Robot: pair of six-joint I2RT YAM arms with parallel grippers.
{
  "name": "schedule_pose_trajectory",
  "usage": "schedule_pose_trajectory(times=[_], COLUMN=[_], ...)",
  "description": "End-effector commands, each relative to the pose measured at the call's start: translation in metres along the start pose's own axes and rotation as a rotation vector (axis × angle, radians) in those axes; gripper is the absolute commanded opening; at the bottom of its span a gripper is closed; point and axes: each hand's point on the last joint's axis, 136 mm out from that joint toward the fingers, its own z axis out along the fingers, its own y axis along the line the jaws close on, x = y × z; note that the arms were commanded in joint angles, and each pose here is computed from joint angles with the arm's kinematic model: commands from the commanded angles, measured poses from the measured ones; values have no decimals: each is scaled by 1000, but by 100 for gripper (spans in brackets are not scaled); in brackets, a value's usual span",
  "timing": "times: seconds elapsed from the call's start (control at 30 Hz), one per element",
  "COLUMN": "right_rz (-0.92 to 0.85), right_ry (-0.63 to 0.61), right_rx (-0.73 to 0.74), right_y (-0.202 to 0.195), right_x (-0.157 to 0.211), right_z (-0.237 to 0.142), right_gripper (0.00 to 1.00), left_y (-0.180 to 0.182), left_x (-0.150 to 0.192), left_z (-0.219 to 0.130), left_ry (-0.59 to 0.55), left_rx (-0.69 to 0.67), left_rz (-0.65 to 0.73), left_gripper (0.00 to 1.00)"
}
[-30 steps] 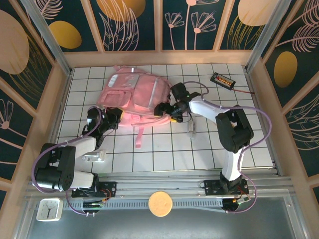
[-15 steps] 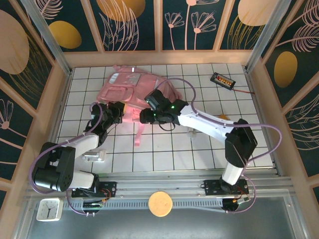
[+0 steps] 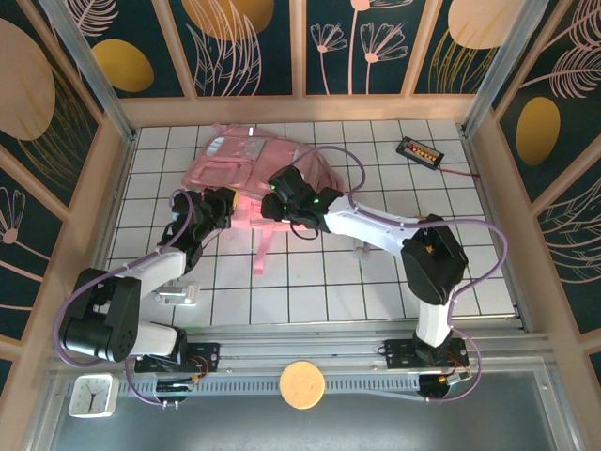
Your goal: Pack the student bag
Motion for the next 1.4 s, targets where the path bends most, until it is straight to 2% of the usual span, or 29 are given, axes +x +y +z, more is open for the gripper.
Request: schedule_pose_trajectory(times=[0.0, 0.13, 0.37, 0.83, 0.9, 1.0, 1.17, 1.23, 1.37], right_rz=[50, 47, 35, -11, -25, -30, -17, 3, 5], right_ry=[-46, -33, -34, 13, 28, 91, 186, 203, 183], right_rx=[15, 5, 28, 67, 86, 130, 227, 251, 269], right_y=[-8, -5, -7, -9, -15, -36, -101, -124, -153], right_x=[-15, -13, -14, -10, -8, 4, 30, 31, 11], right_z=[17, 26, 33, 35, 30, 23, 8, 0, -12], right_gripper=[49, 44, 43, 1, 0, 0, 0, 0, 0], left_y=[-53, -56, -55, -51, -47, -39, -29, -28, -25], left_x=[8, 10, 12, 13, 11, 7, -15, -24, -31], left_z=[-4, -2, -1, -1, -2, -4, -11, -14, -15], left_ry=[25, 31, 36, 34, 25, 22, -6, -16, -12], left_rx=[135, 139, 137, 136, 126, 100, 61, 48, 22], left_rz=[-53, -52, -56, -66, -64, -48, -13, 4, 34], left_gripper=[0, 0, 0, 0, 0, 0, 0, 0, 0])
